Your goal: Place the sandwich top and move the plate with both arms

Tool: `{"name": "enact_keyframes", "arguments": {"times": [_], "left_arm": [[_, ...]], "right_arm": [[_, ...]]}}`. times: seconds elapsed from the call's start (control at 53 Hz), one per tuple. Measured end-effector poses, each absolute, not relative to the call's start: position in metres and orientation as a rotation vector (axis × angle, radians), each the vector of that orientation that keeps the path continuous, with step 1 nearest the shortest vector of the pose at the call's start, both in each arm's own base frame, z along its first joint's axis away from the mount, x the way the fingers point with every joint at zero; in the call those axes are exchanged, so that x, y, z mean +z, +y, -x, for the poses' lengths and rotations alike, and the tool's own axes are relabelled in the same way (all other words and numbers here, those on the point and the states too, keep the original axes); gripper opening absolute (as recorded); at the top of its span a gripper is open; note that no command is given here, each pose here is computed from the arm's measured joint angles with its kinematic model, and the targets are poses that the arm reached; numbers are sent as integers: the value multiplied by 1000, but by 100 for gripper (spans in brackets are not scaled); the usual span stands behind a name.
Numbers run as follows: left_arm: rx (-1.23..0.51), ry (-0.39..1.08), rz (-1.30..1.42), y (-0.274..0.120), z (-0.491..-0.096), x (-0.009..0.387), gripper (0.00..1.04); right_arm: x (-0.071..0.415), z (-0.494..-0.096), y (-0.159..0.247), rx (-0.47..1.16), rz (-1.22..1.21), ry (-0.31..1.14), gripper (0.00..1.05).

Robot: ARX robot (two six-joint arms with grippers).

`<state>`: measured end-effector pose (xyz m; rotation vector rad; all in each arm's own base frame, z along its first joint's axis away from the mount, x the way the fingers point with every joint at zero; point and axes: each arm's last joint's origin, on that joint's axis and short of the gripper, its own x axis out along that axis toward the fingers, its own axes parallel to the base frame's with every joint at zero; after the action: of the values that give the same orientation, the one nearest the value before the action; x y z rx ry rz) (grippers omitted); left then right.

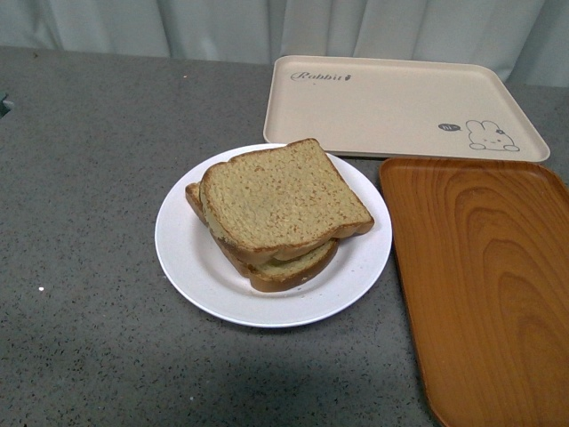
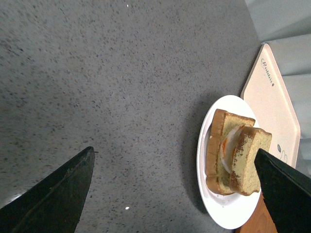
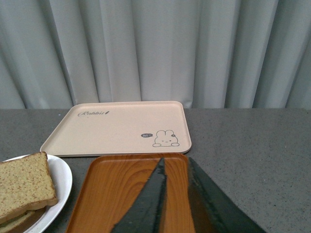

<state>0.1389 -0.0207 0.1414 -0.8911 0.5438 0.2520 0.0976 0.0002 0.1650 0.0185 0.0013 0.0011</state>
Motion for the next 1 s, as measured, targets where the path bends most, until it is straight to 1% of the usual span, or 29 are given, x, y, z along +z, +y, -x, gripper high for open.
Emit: {"name": "enact_keyframes", "arguments": {"times": [0.057,0.151,0.283,0.302,0.396,0.415,0.453,0.472,0.585,0.623,0.66,0.679,0.755,1.0], "left_arm": [[246,561,916,-25,-148,137,98],[240,593,945,-35,-165,128,98],[234,642,958,-52,-189,112,98],[235,647,961,-53,-190,111,98],[241,686,977,-60,-194,100,98],[241,689,979,-60,-194,99,98],[232,700,991,-64,-195,95,98],[231,701,994,-65,-196,95,98],[221,721,1030,-73,-203,86,98],[222,725,1042,-76,-204,84,98],[217,727,1050,-78,-205,83,98],[210,728,1053,-80,-206,82,98],[190,735,1061,-87,-207,81,98],[154,748,1091,-105,-213,73,98]], "right_arm": [[165,-98,0,1,-14,1,1],[165,-98,0,1,-4,1,2],[165,-98,0,1,-4,1,28],[165,-98,0,1,-4,1,29],[165,-98,0,1,-4,1,45],[165,-98,0,1,-4,1,47],[165,-98,0,1,-4,1,56],[165,-98,0,1,-4,1,58],[165,-98,0,1,-4,1,84],[165,-98,0,1,-4,1,91],[165,-98,0,1,-4,1,96],[165,-98,0,1,-4,1,98],[165,-98,0,1,-4,1,95],[165,-98,0,1,-4,1,96]]}}
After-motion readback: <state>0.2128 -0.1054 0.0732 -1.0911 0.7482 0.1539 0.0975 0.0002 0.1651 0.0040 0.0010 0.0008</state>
